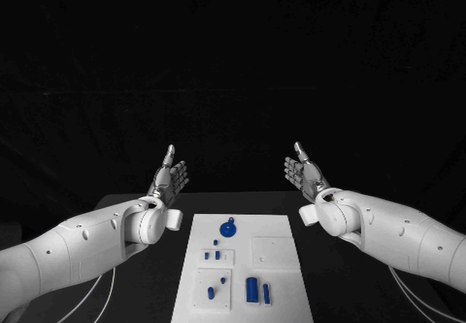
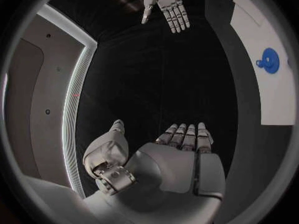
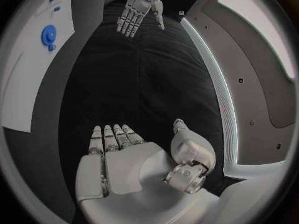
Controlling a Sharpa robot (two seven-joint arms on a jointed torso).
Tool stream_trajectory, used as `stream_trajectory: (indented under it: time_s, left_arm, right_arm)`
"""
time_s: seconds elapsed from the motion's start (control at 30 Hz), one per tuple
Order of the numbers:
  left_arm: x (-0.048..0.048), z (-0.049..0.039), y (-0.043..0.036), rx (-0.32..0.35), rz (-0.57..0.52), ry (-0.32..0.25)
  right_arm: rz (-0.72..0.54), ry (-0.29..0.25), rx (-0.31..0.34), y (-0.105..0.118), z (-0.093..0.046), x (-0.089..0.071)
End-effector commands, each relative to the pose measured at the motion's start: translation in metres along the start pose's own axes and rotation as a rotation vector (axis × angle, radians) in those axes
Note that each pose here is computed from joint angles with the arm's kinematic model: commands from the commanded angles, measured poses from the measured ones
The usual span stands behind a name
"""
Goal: Assemble the parts on the task board
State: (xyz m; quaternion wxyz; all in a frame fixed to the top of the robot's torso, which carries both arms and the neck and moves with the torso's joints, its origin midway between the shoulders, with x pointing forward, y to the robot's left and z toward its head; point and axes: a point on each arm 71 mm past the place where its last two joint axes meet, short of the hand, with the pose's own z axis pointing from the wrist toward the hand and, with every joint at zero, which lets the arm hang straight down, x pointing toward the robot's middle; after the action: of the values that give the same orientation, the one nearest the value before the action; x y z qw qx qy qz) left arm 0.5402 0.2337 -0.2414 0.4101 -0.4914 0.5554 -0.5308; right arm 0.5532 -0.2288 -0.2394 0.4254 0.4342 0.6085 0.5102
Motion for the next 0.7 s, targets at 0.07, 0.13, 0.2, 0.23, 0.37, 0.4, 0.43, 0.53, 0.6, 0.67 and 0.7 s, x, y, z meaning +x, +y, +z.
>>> stream_trajectory:
  time_s: [0.07,0.13,0.2,0.23,0.37,0.4,0.43,0.53,0.6,0.67,0.7]
  left_arm:
    - [0.0147,-0.0182,-0.0002,0.059,0.046,-0.106]
    - [0.0233,-0.0278,-0.0001,0.067,0.045,-0.118]
    - [0.0332,-0.0396,-0.0008,0.078,0.045,-0.132]
    - [0.0366,-0.0440,-0.0013,0.082,0.046,-0.138]
    - [0.0472,-0.0581,-0.0037,0.094,0.046,-0.154]
    - [0.0500,-0.0621,-0.0045,0.098,0.047,-0.158]
    - [0.0516,-0.0644,-0.0050,0.100,0.047,-0.161]
    - [0.0548,-0.0692,-0.0061,0.104,0.048,-0.166]
    - [0.0557,-0.0705,-0.0065,0.106,0.048,-0.167]
    - [0.0558,-0.0707,-0.0065,0.106,0.048,-0.167]
    - [0.0558,-0.0707,-0.0065,0.106,0.048,-0.167]
  right_arm:
    - [0.039,-0.131,-0.075,0.004,-0.016,0.011]
    - [0.052,-0.149,-0.086,0.004,-0.025,0.018]
    - [0.066,-0.171,-0.096,0.005,-0.037,0.028]
    - [0.071,-0.180,-0.099,0.006,-0.042,0.032]
    - [0.086,-0.209,-0.107,0.008,-0.059,0.044]
    - [0.090,-0.218,-0.108,0.008,-0.064,0.048]
    - [0.092,-0.223,-0.108,0.008,-0.067,0.050]
    - [0.096,-0.234,-0.109,0.009,-0.075,0.054]
    - [0.098,-0.239,-0.109,0.010,-0.078,0.056]
    - [0.099,-0.242,-0.109,0.010,-0.080,0.058]
    - [0.099,-0.242,-0.109,0.010,-0.080,0.058]
